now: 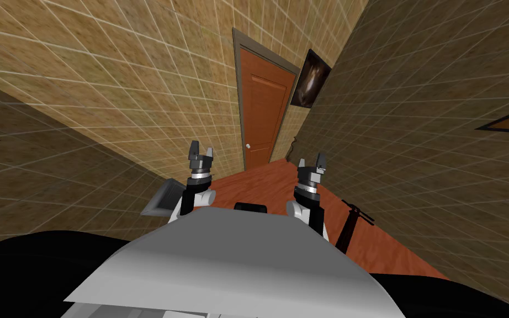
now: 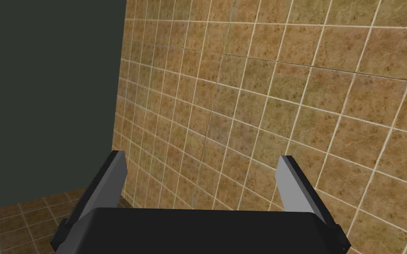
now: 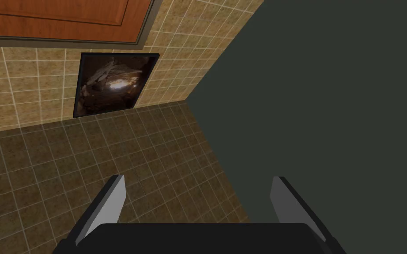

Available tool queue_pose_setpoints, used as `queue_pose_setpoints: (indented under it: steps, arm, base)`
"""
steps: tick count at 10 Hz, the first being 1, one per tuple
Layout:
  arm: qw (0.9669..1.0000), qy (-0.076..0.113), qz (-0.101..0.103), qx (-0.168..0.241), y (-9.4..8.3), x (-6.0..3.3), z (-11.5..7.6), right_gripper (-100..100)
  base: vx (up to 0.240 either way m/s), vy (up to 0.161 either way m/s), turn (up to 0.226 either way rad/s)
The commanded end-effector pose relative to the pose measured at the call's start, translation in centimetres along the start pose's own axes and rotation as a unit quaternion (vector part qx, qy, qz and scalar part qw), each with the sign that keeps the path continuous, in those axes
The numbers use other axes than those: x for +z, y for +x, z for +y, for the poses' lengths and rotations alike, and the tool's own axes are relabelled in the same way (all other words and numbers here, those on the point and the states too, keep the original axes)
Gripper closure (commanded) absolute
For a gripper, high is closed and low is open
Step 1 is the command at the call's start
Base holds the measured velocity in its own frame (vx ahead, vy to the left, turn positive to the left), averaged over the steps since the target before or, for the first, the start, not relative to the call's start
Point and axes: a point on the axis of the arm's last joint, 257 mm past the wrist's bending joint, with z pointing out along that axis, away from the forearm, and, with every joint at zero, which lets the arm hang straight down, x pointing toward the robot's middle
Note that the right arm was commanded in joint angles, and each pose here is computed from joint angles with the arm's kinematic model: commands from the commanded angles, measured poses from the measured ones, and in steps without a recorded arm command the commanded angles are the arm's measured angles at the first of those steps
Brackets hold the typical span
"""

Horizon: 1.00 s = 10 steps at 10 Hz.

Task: Pull the door open

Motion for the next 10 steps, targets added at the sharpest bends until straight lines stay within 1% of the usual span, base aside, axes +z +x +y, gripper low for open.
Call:
queue_pose_setpoints:
  steps: [1,3,5,6,8,10]
  arm:
    - [0.9996,0.006,0.006,-0.028,-0.1,-0.35,-1.1,-100]
    - [0.9977,0.014,0.014,-0.065,-0.4,-0.83,-2.5,-100]
    - [0.9956,0.019,0.019,-0.089,-0.6,-1.18,-3.4,-100]
    - [0.9929,0.024,0.025,-0.114,-0.8,-1.55,-4.4,-100]
    - [0.9887,0.030,0.031,-0.143,-1.1,-2.03,-5.5,-100]
    - [0.9836,0.036,0.037,-0.173,-1.5,-2.54,-6.7,-100]
  base:
    - [0.095,0.042,0.124]
    - [0.180,0.057,0.131]
    - [0.150,0.020,0.072]
    - [0.117,0.009,0.133]
    - [0.122,0.009,0.101]
    - [0.092,0.040,0.100]
